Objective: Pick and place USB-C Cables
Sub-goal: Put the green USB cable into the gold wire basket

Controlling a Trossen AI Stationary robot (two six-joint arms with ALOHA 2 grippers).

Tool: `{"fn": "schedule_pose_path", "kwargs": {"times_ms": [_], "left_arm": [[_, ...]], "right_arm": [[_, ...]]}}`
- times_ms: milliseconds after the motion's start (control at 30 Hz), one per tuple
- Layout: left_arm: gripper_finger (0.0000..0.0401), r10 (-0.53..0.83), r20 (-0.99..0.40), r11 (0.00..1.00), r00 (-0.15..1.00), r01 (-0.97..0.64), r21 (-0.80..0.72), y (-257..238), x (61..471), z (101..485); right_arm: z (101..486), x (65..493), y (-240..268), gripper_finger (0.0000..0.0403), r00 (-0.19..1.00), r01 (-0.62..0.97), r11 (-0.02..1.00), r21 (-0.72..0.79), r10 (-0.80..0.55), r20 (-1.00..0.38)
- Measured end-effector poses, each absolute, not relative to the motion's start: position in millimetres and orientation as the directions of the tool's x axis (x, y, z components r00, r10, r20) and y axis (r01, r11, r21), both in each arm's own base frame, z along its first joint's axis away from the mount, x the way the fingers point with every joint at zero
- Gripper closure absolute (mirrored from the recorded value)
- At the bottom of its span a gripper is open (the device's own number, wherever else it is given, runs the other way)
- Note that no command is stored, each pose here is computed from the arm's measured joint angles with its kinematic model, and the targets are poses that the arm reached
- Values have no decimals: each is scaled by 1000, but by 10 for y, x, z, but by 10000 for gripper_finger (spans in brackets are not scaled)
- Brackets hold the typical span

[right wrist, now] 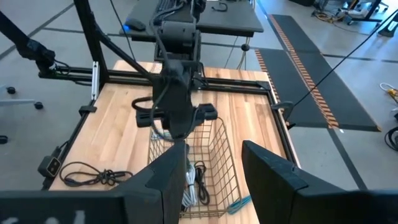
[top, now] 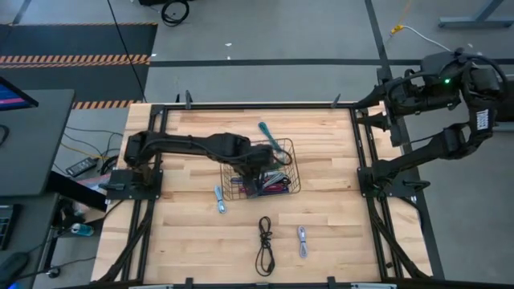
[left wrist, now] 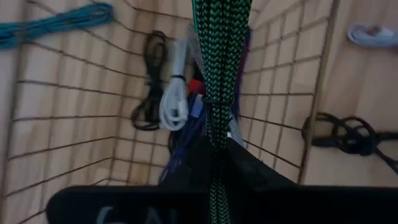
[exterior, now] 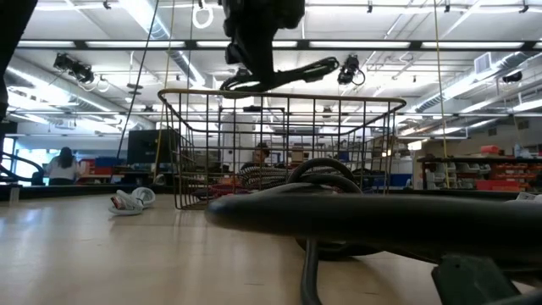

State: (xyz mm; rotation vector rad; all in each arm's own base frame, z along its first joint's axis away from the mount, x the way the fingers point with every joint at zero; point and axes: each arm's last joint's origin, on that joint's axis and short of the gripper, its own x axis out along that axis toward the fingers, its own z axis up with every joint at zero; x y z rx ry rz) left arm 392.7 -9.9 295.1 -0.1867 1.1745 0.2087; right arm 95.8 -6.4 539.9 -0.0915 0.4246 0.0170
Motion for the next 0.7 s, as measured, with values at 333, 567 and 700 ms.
{"fn": "schedule_pose_path", "kwargs": {"times_ms": [333, 567, 700], "left_arm": [[380, 65, -958, 993, 281, -112, 35, -111, 4081, 2602], [380, 69, -965, 995, 252, -83, 50, -52, 4125, 2490], [380, 72, -969, 995, 238, -89, 52, -11, 4132, 2454]], "right_arm": [[5396, 978, -66, 241, 909, -36, 996, -85, -2, -416], [5396, 978, -66, 241, 909, -36, 996, -84, -2, -416], [5396, 978, -66, 241, 910, -35, 996, -84, -3, -416]]}}
